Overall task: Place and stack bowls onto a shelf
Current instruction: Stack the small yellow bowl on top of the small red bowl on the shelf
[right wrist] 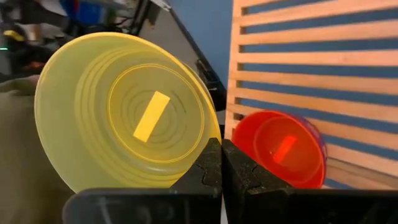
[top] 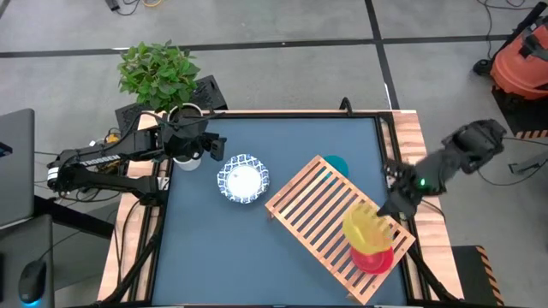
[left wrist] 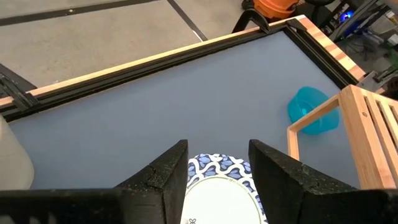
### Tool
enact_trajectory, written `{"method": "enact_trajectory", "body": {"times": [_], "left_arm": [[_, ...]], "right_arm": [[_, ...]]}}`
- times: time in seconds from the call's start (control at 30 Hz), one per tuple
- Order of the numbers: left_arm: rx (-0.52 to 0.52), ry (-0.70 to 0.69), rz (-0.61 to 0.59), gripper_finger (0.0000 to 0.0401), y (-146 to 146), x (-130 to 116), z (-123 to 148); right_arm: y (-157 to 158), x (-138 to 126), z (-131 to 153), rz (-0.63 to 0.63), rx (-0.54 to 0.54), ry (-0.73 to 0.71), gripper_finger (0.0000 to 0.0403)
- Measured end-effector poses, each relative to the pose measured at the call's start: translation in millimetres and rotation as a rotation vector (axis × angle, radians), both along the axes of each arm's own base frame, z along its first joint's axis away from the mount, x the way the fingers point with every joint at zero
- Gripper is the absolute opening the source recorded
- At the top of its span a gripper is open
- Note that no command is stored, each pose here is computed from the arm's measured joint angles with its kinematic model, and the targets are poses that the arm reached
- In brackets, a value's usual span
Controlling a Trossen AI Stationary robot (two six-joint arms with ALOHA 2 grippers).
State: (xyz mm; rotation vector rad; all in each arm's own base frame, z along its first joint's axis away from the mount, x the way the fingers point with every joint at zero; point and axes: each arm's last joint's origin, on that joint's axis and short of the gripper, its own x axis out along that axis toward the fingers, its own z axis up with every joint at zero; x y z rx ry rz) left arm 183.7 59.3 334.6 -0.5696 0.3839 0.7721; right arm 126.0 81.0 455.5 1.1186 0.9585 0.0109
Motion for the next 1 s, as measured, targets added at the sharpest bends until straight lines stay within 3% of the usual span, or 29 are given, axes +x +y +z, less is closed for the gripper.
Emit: {"method": "enact_trajectory", "body": {"times": [0.17, 0.43, 0.73, 1.0], "left_arm": [[0.024, 0.017, -0.008, 0.0153, 0, 0, 0], [0.043, 0.031, -0.013, 0.0153, 1, 0, 0], [0.051, 0.033, 0.000, 0.0153, 1, -1, 0], [0.049, 0.031, -0.002, 0.0153, 1, -1, 0]], "right_arm": [[25, 0, -9, -0.036, -0.031, 0.078, 0.0016], [58, -7, -34, -0.046, -0.137, 0.342, 0.0016], [72, -2, -50, -0.052, -0.258, 0.443, 0.0016], [79, -4, -55, -0.041, -0.287, 0.471, 0.0016]]}}
